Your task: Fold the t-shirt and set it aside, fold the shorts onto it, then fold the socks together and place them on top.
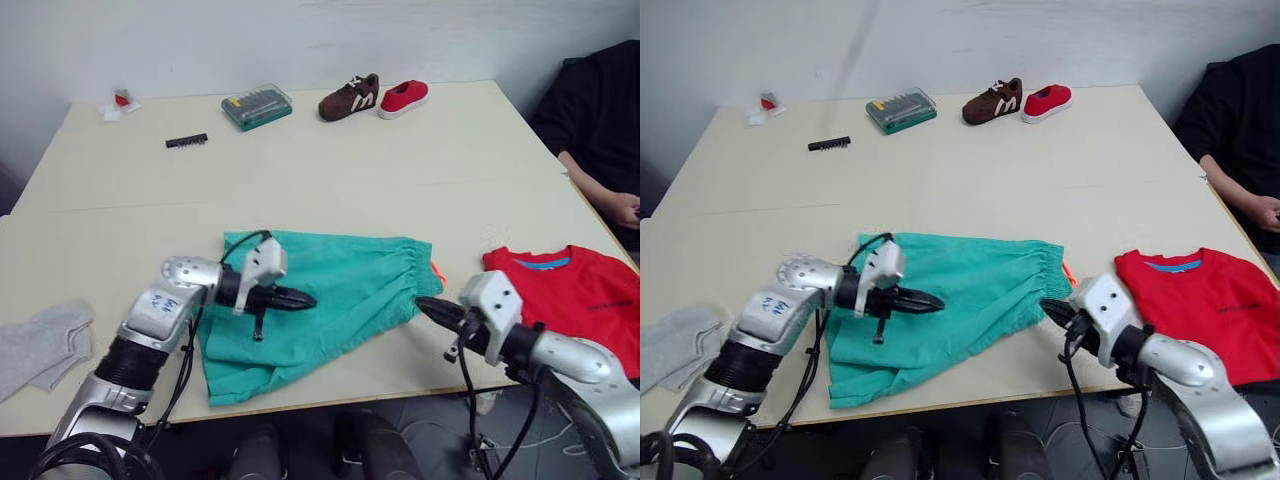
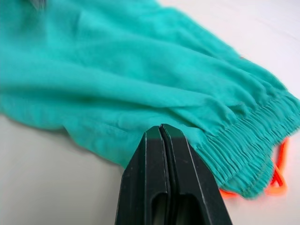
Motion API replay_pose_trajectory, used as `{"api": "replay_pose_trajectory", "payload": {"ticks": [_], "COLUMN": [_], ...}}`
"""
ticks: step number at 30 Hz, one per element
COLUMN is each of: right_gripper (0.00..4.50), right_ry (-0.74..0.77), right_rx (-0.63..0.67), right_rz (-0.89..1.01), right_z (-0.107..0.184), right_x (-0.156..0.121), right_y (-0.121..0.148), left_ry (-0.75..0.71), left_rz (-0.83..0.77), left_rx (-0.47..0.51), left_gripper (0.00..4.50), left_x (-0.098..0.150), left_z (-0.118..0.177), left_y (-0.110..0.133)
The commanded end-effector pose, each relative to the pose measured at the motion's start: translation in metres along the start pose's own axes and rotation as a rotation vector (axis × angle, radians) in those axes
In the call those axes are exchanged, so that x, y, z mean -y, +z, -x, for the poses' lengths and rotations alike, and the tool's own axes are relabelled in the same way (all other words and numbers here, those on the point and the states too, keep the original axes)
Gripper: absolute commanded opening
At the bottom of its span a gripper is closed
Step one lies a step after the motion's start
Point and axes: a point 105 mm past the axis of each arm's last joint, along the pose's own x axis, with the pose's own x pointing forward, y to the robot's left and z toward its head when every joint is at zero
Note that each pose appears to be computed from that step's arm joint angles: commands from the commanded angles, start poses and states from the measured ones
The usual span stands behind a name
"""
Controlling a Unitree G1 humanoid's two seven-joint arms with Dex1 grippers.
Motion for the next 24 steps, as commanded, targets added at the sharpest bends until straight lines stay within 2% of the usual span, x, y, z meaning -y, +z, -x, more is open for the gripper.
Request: {"api": "replay_pose_trajectory", "payload": {"ticks": [1,2,5,10,16,24], "right_gripper": [0.0,0.0,0.6,2.33,4.45,4.48], "right_ry": [-0.046,-0.07,-0.131,-0.163,-0.104,-0.134], "right_rx": [-0.006,-0.017,-0.053,-0.004,0.075,0.134], "right_rz": [-0.18,-0.253,-0.437,-0.692,-0.932,-1.116], "right_z": [0.013,0.014,0.013,0.003,-0.024,-0.054], "right_x": [-0.015,-0.018,-0.024,-0.02,-0.016,0.008], "right_y": [-0.001,-0.008,-0.027,-0.035,-0.031,-0.032], "left_ry": [0.058,0.072,0.083,0.087,0.091,0.096], "left_rz": [-0.05,-0.063,-0.084,-0.094,-0.111,-0.112], "left_rx": [-0.062,-0.074,-0.078,-0.077,-0.088,-0.085], "left_gripper": [0.02,0.02,0.0,0.0,0.0,0.0], "left_x": [-0.012,-0.015,-0.018,-0.018,-0.018,-0.013], "left_z": [-0.002,-0.003,-0.005,-0.004,-0.002,0.0], "left_y": [-0.015,-0.017,-0.019,-0.019,-0.02,-0.018]}}
